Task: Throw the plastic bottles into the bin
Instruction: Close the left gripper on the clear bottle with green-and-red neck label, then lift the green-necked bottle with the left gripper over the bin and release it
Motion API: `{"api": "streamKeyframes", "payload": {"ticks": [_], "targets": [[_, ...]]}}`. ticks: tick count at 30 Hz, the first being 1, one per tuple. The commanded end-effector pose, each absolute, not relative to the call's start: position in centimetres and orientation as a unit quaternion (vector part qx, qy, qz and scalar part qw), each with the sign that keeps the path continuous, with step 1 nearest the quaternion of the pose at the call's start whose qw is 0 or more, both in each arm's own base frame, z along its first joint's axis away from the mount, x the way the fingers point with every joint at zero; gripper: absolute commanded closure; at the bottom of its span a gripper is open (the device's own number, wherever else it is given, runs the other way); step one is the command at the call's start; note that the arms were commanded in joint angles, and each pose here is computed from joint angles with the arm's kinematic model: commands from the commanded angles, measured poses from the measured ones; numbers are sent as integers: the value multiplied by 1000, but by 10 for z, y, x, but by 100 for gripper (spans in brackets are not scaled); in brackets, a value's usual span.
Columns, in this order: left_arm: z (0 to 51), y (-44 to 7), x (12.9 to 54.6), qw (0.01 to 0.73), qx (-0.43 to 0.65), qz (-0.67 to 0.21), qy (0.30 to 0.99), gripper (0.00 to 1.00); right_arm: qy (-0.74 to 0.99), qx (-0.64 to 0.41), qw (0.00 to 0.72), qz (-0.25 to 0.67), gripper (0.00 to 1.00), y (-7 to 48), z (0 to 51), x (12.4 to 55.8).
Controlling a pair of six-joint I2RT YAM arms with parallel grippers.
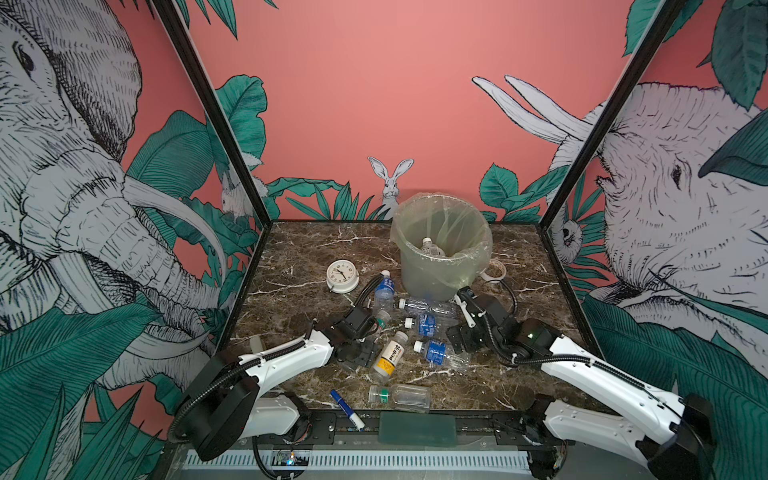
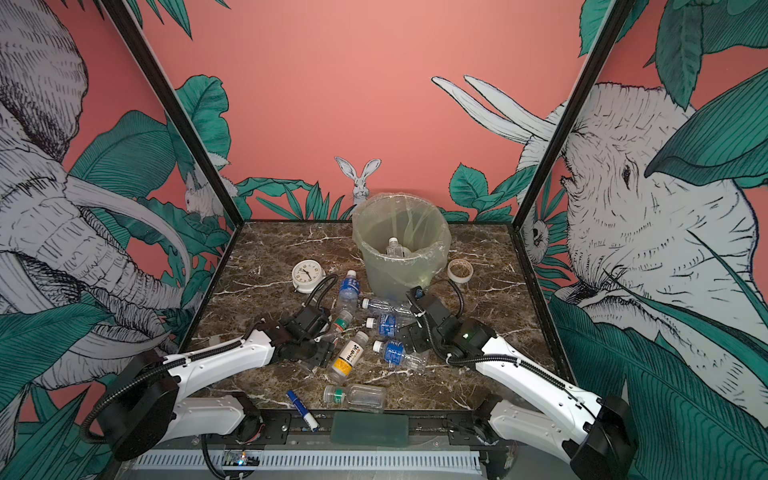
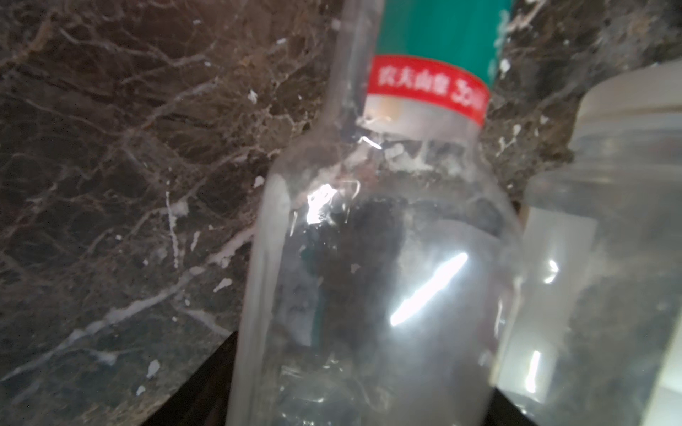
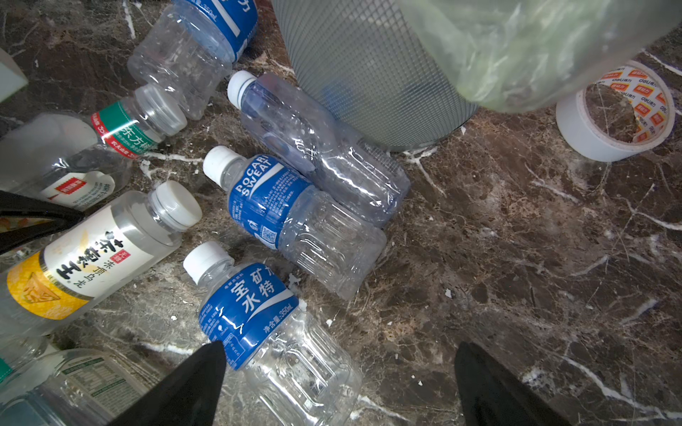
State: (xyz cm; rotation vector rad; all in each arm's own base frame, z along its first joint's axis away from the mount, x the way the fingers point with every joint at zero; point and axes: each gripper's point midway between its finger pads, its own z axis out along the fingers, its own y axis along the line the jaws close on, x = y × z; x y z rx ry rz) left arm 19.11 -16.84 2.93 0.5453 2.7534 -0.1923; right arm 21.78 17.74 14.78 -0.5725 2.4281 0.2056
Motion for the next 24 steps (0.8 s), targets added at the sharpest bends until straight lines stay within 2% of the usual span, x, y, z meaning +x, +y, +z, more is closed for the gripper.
{"api": "streamKeyframes", "payload": {"ticks": [1, 12, 24], "targets": [[26, -167, 185, 159, 189, -68, 967, 30, 919, -215, 322, 79, 1, 177, 149, 218], [45, -161, 177, 184, 174, -88, 963, 38, 918, -214, 323, 83, 1, 178, 149, 218], [77, -159, 181, 275, 149, -141, 939, 40, 914, -209, 337, 87, 1, 177, 153, 219]]}}
